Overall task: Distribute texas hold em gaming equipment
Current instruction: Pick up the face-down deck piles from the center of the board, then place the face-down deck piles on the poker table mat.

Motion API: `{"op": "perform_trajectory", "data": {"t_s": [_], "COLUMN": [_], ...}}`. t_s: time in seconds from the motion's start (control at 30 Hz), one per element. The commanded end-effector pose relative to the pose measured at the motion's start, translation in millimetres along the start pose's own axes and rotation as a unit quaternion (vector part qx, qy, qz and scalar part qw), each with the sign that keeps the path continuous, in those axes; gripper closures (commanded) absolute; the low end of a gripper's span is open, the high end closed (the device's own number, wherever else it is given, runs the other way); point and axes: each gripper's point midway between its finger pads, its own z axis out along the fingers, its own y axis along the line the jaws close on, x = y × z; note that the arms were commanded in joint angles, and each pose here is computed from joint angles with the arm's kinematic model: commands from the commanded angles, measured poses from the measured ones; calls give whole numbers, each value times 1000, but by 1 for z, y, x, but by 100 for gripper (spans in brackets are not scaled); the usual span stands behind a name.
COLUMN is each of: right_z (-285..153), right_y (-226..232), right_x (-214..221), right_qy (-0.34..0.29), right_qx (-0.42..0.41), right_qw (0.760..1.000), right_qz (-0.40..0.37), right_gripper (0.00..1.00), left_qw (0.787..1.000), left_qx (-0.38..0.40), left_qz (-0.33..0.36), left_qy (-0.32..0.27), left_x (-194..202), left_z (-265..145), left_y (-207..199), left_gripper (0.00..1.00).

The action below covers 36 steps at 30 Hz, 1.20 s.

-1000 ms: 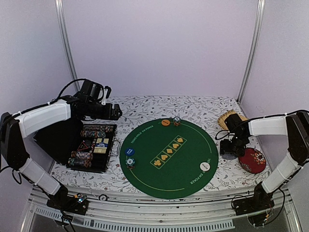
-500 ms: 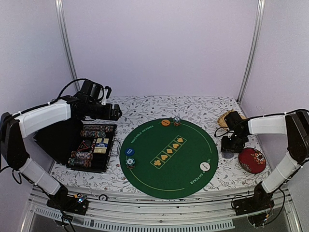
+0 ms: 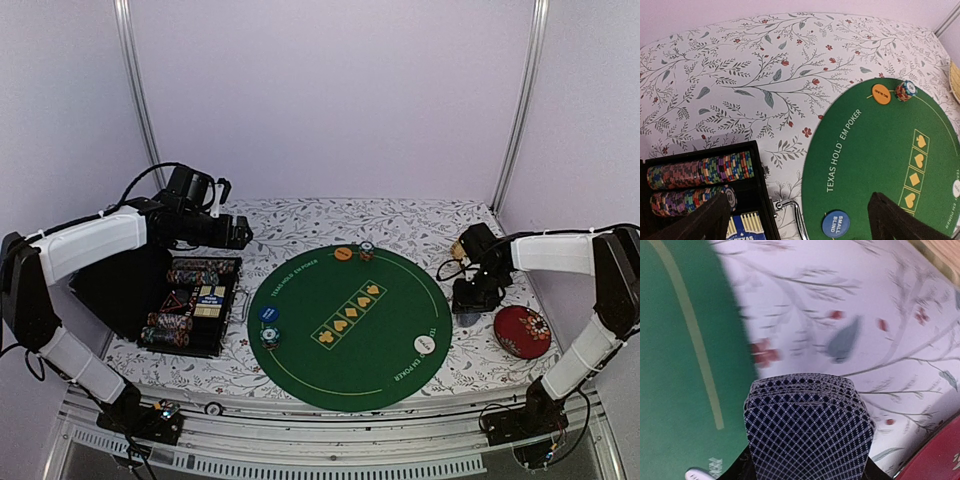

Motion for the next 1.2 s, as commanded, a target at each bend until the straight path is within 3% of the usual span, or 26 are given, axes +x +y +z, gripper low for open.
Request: {"op": "perform_trajectory", "data": {"t_s": [0.0, 0.17, 0.33, 0.5, 0.67, 0.73, 0.83, 0.93, 0.97, 1.17], "right_z": [-30, -49, -46, -31, -19, -13, -9, -12, -13, -22], "right_y": [58, 145, 219, 257, 274, 272, 267, 263, 263, 260], "right_x": [-7, 13, 67, 129, 152, 156, 156, 155, 155, 153], "right_qy": [-16, -23, 7, 51, 65, 73, 76, 69, 67, 45], "right_qx": [-62, -140, -190, -190, -174, -158, -146, -144, -145, -145], "right_qw": [993, 964, 918, 876, 857, 856, 859, 864, 866, 875], "right_qz": [-99, -223, -347, -441, -481, -487, -485, -478, -474, -460], "right_gripper": [62, 63, 63, 63, 60, 54, 36, 14, 1, 1], "left_qw": [1000, 1000, 1000, 1000, 1000, 1000, 1000, 1000, 1000, 1000], "left_qx": [4, 8, 7, -3, -6, -7, -7, -9, -8, -3], "left_qz": [3, 0, -1, 0, -1, -2, -3, -5, -5, -11], "left_qy": [-5, -4, -7, -5, -4, -4, -5, -7, -7, -3], "left_x": [-4, -4, -4, -1, 2, 4, 5, 6, 6, 9], "left_z": [2, 1, -3, -4, -6, -7, -10, -12, -13, -13], "left_y": [-3, -4, -3, 1, 3, 4, 4, 5, 5, 4], "left_gripper": [2, 2, 2, 2, 2, 2, 2, 2, 2, 2]}}
